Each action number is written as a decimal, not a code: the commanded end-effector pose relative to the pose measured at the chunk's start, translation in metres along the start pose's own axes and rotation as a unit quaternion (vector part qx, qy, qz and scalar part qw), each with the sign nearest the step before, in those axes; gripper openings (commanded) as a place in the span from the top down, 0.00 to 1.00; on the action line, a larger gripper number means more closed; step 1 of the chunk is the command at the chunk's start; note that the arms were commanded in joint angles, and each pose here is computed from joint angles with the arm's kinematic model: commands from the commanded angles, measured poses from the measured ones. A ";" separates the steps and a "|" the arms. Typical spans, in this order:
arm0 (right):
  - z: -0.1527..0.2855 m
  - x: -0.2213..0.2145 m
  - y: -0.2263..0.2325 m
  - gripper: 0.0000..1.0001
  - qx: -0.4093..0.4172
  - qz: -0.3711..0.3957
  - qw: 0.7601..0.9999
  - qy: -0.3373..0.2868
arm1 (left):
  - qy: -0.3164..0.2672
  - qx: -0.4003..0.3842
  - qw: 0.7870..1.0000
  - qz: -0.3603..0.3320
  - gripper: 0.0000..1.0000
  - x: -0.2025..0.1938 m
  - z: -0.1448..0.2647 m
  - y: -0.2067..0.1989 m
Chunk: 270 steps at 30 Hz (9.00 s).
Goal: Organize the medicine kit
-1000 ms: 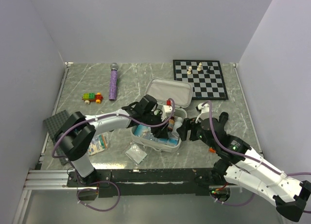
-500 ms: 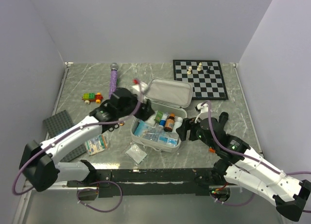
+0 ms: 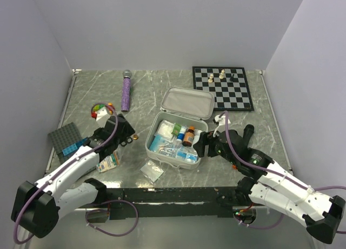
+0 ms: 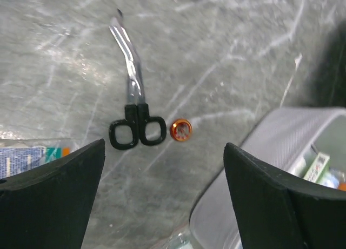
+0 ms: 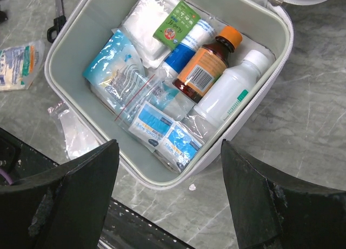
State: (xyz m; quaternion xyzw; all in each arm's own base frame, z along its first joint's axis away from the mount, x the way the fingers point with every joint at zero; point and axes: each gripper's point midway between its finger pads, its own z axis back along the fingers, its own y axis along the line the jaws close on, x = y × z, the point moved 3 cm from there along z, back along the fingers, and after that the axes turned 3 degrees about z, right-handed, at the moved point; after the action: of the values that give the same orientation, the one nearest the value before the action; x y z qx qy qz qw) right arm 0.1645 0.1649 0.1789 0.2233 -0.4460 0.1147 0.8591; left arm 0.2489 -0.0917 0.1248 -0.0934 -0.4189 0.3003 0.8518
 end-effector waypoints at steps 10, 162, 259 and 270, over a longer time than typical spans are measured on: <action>-0.009 -0.009 0.004 0.18 0.016 -0.021 1.000 0.002 | 0.038 0.032 0.997 0.057 0.42 -0.009 -0.042 -0.023; -0.008 -0.020 -0.003 0.18 0.004 -0.023 1.000 0.013 | 0.093 0.116 0.973 -0.175 0.78 -0.027 -0.039 -0.031; -0.011 -0.034 0.002 0.18 0.038 -0.017 0.999 0.023 | 0.062 0.155 0.986 -0.027 0.42 -0.042 0.004 0.046; -0.012 -0.037 -0.001 0.18 0.029 -0.013 0.999 0.026 | 0.154 0.174 0.969 -0.080 0.46 -0.072 -0.015 0.060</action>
State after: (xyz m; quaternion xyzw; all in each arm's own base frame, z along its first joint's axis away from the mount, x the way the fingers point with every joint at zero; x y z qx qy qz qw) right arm 0.1494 0.1720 0.1418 0.2576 -0.4052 0.1241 0.8684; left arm 0.1982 -0.0744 0.0460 0.0677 -0.2471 0.3093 0.9158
